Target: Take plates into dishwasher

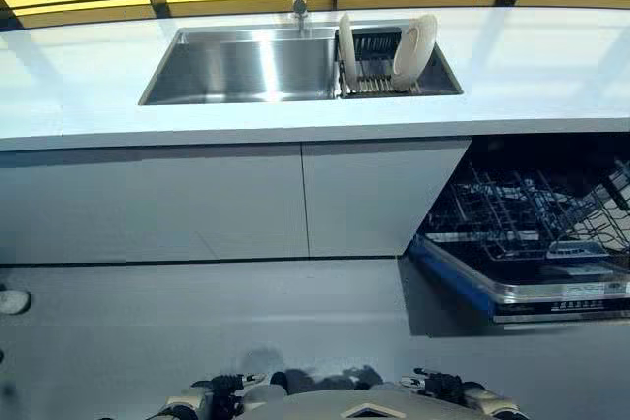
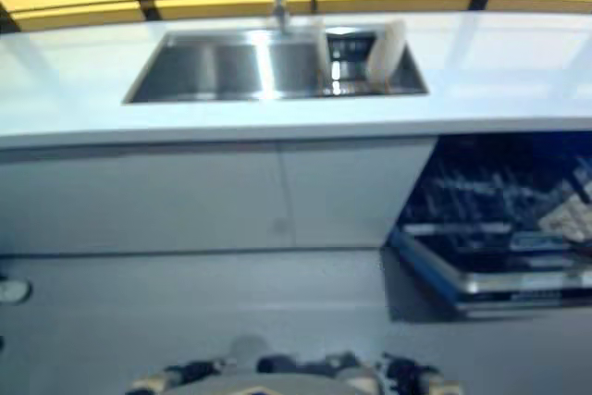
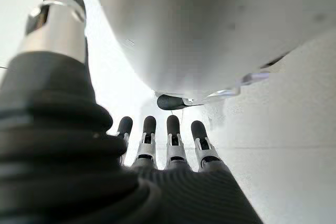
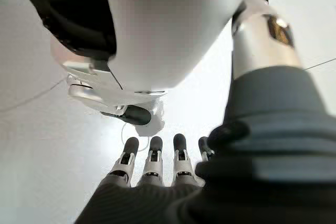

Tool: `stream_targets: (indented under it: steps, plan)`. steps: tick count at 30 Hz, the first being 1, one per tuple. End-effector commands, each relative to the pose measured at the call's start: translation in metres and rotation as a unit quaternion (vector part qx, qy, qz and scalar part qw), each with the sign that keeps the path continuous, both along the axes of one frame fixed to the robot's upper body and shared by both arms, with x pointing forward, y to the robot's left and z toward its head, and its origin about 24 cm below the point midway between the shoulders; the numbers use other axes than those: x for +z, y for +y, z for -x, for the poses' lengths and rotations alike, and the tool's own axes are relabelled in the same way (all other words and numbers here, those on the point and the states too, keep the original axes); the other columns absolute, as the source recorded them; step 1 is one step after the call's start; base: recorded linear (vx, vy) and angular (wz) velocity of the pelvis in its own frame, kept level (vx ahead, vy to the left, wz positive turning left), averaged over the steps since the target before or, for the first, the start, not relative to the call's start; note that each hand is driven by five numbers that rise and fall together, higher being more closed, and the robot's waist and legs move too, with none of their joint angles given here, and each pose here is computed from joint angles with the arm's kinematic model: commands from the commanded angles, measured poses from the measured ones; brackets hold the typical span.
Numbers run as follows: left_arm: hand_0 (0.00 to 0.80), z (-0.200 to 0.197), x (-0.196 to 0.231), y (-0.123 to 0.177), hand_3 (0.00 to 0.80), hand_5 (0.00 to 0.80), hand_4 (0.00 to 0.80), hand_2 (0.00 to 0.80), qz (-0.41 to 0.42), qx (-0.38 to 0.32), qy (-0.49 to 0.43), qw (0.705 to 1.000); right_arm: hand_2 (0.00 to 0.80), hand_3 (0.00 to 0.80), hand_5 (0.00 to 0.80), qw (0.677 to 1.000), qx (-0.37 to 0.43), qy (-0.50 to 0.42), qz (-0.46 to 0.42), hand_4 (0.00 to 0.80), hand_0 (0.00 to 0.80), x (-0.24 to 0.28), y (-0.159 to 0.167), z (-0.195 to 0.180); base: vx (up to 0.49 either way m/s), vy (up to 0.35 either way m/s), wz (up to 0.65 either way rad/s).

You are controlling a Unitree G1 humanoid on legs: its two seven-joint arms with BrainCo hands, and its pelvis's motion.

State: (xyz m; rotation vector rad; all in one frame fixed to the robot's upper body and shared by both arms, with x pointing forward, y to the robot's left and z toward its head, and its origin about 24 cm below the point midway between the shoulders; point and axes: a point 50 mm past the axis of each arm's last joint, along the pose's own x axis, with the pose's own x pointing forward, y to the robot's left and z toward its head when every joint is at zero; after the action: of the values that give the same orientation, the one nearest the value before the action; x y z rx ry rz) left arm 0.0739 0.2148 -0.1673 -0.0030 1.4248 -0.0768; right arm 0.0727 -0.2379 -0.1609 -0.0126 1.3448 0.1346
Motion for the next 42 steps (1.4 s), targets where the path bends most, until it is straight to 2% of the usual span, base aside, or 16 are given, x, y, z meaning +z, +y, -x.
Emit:
stream_targets:
  steps: [1, 38, 40, 42]
  plan:
    - [0.0, -0.02, 0.005, 0.007, 0.0, 0.0, 0.0, 0.0, -0.014, 0.004, -0.014, 1.0, 0.0, 0.0, 0.0, 1.0, 0.007, -0.021, -0.003, 0.0, 0.0, 0.001, 0.006, -0.018, 0.0, 0.0, 0.0]
    - [0.0, -0.013, 0.003, 0.007, 0.0, 0.0, 0.0, 0.0, -0.023, 0.004, -0.002, 1.0, 0.0, 0.0, 0.0, 1.0, 0.009, -0.028, -0.005, 0.0, 0.0, 0.002, 0.013, -0.029, 0.004, -0.007, 0.0]
    - [0.0, -0.015, 0.003, 0.007, 0.0, 0.0, 0.0, 0.0, -0.027, 0.011, -0.013, 0.999, 0.0, 0.0, 0.0, 1.0, 0.015, -0.026, -0.006, 0.0, 0.0, 0.002, 0.014, -0.028, 0.036, -0.06, 0.01]
    - [0.0, -0.02, 0.004, 0.006, 0.0, 0.0, 0.0, 0.0, -0.02, 0.057, -0.026, 0.998, 0.0, 0.0, 0.0, 0.999, 0.019, -0.029, -0.01, 0.0, 0.0, 0.003, 0.015, -0.031, 0.03, -0.072, 0.05]
